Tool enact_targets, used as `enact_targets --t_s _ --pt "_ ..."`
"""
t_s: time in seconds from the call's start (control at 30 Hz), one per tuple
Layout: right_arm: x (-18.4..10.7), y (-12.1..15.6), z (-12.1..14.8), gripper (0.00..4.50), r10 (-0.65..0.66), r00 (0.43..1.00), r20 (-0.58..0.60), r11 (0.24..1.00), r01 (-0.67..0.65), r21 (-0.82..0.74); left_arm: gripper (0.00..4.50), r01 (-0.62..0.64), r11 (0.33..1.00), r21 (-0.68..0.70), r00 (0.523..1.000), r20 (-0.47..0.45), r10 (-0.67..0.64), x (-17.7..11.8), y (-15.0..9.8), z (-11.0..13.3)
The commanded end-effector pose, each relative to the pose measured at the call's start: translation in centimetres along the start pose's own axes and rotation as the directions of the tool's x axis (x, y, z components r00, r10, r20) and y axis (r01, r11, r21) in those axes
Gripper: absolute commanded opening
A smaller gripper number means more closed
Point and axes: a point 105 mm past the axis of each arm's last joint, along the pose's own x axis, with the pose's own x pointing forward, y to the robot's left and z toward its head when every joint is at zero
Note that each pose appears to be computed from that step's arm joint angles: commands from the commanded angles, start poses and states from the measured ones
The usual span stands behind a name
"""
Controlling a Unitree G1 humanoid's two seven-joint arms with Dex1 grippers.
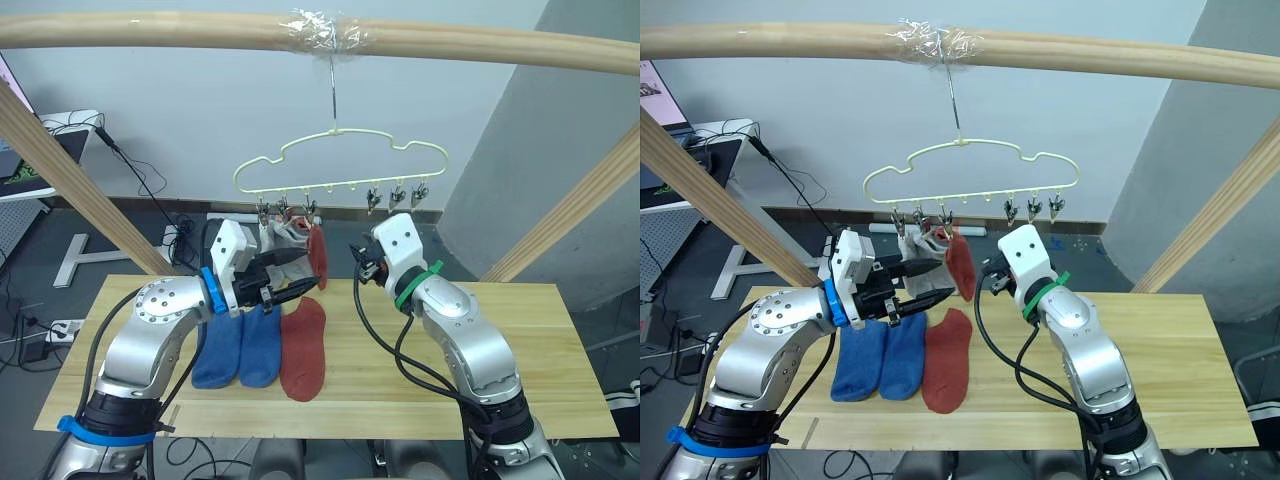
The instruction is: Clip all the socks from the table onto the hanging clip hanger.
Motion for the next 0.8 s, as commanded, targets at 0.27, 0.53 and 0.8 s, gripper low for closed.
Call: enact_targets --t_s 0.27,0.53,0.8 --pt "1.0 -2.6 3.4 1.43 -0.137 0.985 0.103 0.99 0.135 0.033 2.68 0.02 0.999 0.039 0.999 0.037 -0.021 0.4 -0.1 0.5" --pt "1.9 -2.9 4.3 1.43 -0.15 0.981 0.125 0.989 0.148 0.028 2.68 0.018 0.999 0.044 0.999 0.039 -0.02 0.4 -0.1 0.3" --pt "2.0 -2.7 4.8 1.43 -0.136 0.98 0.145 0.991 0.131 0.041 2.68 0.015 0.999 0.042 0.999 0.04 -0.017 0.5 -0.1 0.2"
